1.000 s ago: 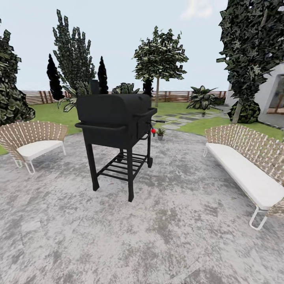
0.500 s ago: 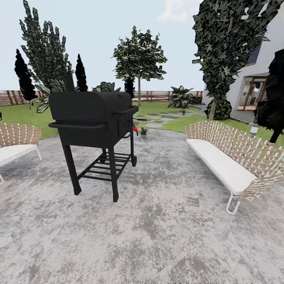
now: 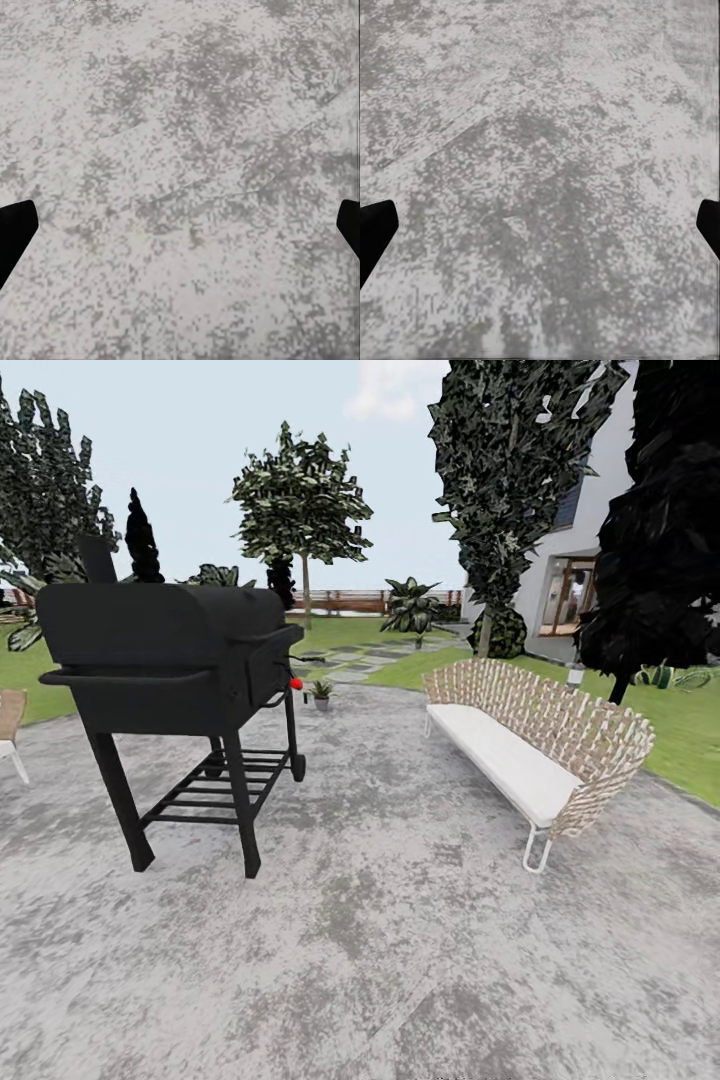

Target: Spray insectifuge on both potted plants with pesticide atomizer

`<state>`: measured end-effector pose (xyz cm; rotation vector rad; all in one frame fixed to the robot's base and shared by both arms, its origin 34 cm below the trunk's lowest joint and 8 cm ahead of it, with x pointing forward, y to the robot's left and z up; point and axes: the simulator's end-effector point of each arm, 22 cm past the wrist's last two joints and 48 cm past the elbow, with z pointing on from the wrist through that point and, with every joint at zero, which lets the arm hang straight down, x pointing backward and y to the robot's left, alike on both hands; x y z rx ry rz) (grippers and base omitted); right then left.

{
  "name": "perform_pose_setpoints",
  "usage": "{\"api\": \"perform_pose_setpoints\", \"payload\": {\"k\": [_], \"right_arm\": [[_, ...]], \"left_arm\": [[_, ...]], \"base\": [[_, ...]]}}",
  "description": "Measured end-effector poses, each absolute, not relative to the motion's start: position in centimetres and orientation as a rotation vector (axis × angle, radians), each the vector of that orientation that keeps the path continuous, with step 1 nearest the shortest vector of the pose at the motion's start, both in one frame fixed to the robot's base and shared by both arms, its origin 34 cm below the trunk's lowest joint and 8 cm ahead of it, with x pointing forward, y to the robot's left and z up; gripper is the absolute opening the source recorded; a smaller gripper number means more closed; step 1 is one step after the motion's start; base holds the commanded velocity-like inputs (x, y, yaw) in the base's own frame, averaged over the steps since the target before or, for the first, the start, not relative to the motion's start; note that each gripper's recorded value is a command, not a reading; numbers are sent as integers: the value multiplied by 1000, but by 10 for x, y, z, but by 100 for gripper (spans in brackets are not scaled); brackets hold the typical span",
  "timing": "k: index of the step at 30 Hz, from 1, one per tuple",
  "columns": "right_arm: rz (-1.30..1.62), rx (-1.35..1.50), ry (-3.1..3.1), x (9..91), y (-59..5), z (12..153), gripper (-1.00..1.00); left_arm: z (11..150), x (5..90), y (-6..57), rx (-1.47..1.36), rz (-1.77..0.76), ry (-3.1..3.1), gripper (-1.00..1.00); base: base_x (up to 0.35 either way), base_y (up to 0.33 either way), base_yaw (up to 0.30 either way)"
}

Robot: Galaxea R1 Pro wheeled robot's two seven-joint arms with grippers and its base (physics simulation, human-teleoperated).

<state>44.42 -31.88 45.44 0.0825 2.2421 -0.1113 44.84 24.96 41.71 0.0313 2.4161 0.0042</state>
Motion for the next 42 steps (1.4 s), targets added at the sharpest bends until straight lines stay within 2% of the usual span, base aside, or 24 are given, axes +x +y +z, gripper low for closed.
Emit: {"api": "perform_pose_setpoints", "payload": {"k": [21,38,42], "right_arm": [[-110,78,2253,434,-318,408,100],[-110,74,2284,425,-317,395,100],[-106,69,2289,424,-315,393,100]], "left_arm": [[371,439,250,29,6,2426,100],[359,429,254,20,15,2453,100],[357,428,257,16,20,2458,100]], "base": [[0,0,-263],[1,0,-89],[195,0,-10]]}}
